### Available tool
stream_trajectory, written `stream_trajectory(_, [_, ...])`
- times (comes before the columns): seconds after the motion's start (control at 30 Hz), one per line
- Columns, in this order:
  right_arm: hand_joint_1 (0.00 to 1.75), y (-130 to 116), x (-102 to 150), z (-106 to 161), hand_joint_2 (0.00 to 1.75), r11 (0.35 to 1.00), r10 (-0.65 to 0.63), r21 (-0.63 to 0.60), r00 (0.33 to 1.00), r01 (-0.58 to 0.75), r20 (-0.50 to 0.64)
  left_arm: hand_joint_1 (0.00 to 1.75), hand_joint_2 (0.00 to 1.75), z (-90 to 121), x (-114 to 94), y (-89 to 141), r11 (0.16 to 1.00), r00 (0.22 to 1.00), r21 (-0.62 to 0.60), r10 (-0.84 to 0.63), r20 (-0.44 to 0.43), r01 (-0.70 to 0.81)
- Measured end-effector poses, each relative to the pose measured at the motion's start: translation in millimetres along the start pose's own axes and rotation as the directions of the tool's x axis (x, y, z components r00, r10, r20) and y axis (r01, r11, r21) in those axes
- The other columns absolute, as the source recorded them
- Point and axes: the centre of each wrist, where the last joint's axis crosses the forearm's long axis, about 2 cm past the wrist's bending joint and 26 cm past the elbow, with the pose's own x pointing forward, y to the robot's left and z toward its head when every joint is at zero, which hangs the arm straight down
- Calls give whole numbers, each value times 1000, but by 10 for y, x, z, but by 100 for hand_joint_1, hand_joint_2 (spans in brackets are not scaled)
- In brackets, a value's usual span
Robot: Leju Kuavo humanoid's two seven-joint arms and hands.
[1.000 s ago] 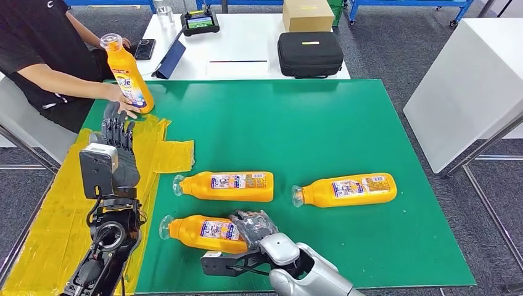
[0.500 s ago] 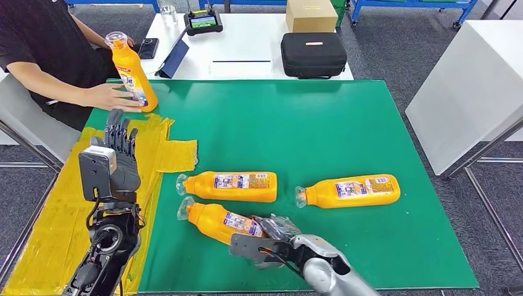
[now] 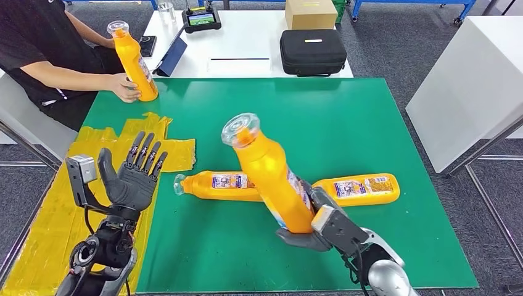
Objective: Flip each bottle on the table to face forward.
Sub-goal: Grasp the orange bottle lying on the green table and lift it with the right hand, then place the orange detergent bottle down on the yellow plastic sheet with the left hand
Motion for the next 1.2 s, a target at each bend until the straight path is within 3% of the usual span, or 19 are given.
stream_trajectory(0.27, [175,-162,143,42,175,990,66,-126,995,-57,71,0,175,107,82,-141,984,991,-120,125,-37,-129])
stream_trajectory(0.43, [175,-200,222,-1,175,962,158,-229,987,-147,30,0,175,152,42,-379,938,970,-249,229,-82,-242])
stream_trajectory(0.7, [175,-251,319,10,175,949,184,-259,983,-182,-18,0,175,220,3,-876,898,949,-308,298,-103,-315])
stream_trajectory(1.1, [175,-195,366,-113,175,957,173,-229,984,-177,-36,0,175,142,128,-1197,925,963,-281,271,10,-257])
stream_trajectory(1.2, [175,-167,385,-248,175,964,161,-206,986,-168,-50,0,175,45,180,-1190,951,974,-251,206,91,-178])
